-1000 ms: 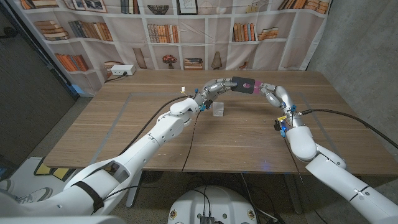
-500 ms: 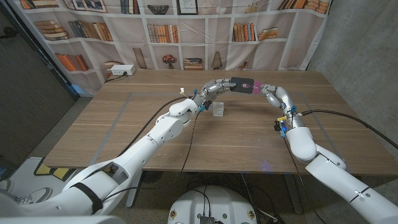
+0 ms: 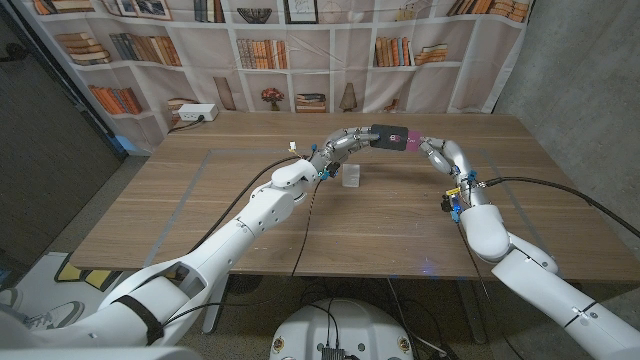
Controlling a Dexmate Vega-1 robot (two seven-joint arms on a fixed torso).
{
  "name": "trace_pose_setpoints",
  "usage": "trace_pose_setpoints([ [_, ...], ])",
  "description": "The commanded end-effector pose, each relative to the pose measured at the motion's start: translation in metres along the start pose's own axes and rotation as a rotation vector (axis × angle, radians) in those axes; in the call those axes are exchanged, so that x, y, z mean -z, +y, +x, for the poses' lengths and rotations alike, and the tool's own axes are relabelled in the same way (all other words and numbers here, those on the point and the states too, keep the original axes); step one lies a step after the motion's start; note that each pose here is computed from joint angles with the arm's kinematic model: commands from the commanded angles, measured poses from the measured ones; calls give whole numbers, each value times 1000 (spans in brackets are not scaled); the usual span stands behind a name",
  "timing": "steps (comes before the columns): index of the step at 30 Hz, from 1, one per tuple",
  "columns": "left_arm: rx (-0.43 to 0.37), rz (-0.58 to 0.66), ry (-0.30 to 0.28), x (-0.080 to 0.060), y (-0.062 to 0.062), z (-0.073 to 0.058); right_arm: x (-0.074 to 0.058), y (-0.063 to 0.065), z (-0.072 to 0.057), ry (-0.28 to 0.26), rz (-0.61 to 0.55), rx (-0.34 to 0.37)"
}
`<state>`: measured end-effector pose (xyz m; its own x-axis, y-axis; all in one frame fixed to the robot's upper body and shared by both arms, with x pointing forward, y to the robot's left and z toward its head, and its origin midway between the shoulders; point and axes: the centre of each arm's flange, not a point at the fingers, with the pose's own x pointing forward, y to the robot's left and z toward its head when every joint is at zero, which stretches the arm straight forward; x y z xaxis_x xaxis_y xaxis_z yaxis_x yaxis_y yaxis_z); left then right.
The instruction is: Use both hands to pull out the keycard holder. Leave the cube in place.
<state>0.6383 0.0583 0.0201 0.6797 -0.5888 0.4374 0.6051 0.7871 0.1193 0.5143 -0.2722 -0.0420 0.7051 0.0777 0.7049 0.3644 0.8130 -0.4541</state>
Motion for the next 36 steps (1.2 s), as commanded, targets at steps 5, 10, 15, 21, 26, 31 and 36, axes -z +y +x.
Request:
trace_pose_setpoints([
  [5,2,3,8,1,1,2,1,-3,-2,4,-6,32],
  [10,5,5,8,0,1,5,2,-4,-3,16,-3,49],
  [15,12,7,7,-1,2,8,2,-5,-4,39,-11,63],
  [21,21,10,7,-2,2,10,0,-8,-5,77,-34,80],
  [26,24,14,3,-4,3,12,-2,-10,-5,95,-56,99],
  [31,23,16,1,-4,3,12,-3,-11,-5,112,-73,108],
  [36,18,18,-1,-5,5,10,-9,-15,-3,131,-107,115],
])
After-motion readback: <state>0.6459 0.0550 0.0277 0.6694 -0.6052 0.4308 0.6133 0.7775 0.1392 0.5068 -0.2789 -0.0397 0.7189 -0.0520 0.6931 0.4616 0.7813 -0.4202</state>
